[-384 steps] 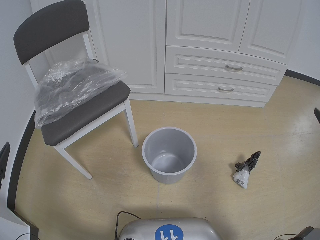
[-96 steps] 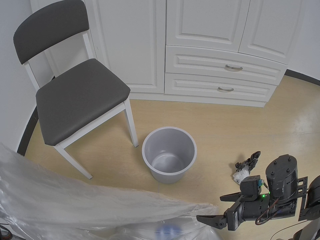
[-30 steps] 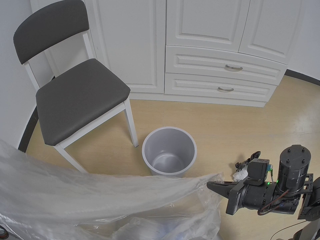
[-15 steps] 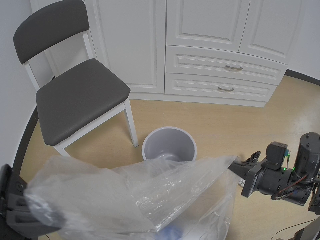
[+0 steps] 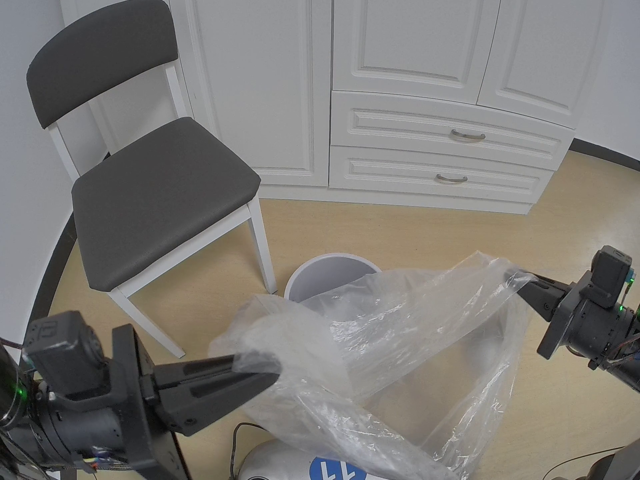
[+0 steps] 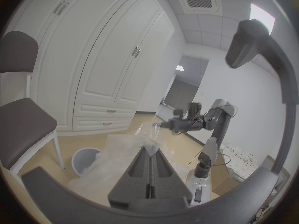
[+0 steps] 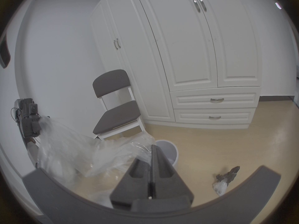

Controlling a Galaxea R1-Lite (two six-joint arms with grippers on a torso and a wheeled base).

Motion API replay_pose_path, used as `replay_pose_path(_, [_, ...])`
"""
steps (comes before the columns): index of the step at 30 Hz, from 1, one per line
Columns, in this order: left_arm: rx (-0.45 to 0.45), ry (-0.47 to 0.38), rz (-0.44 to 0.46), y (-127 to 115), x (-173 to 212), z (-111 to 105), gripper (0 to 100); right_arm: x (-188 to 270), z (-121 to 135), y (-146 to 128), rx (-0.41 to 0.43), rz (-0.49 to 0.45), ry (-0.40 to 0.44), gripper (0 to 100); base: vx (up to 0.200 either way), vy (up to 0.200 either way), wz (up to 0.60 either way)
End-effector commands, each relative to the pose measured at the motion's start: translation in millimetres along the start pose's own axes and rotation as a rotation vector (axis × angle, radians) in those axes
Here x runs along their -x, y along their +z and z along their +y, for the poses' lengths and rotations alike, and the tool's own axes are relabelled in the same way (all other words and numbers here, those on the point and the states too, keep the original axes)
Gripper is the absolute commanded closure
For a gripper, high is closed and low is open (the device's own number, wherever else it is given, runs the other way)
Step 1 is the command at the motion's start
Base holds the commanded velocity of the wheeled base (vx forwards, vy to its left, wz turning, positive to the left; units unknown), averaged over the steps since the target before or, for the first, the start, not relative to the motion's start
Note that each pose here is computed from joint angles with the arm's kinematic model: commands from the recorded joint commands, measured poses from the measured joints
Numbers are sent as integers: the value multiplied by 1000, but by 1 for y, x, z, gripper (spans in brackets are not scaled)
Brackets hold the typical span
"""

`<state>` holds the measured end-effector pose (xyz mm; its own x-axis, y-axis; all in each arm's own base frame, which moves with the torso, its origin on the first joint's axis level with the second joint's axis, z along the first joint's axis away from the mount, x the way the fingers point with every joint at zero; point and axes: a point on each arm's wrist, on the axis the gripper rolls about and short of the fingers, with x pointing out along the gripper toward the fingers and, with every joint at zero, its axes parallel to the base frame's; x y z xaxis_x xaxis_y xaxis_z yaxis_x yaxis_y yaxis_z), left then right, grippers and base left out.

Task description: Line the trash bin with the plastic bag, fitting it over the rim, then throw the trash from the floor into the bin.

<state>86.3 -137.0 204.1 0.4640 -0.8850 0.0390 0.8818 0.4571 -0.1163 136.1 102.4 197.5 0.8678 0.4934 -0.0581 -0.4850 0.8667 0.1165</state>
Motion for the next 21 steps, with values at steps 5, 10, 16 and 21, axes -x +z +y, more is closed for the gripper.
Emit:
replay_pose_path(5, [3,111,44,13,-7,15,100,13,-1,19,41,-96,-25,100,0,0,0])
replay_pose_path(10, [9,169,93,26,3,20,100,15,-1,19,78,-98,-43,100,0,0,0])
replay_pose_path(16, [20,221,136,33,9,25,100,21,-3,20,108,-59,-82,100,0,0,0])
replay_pose_path(21, [23,287,142,33,9,37,100,32,-2,27,117,8,-95,100,0,0,0])
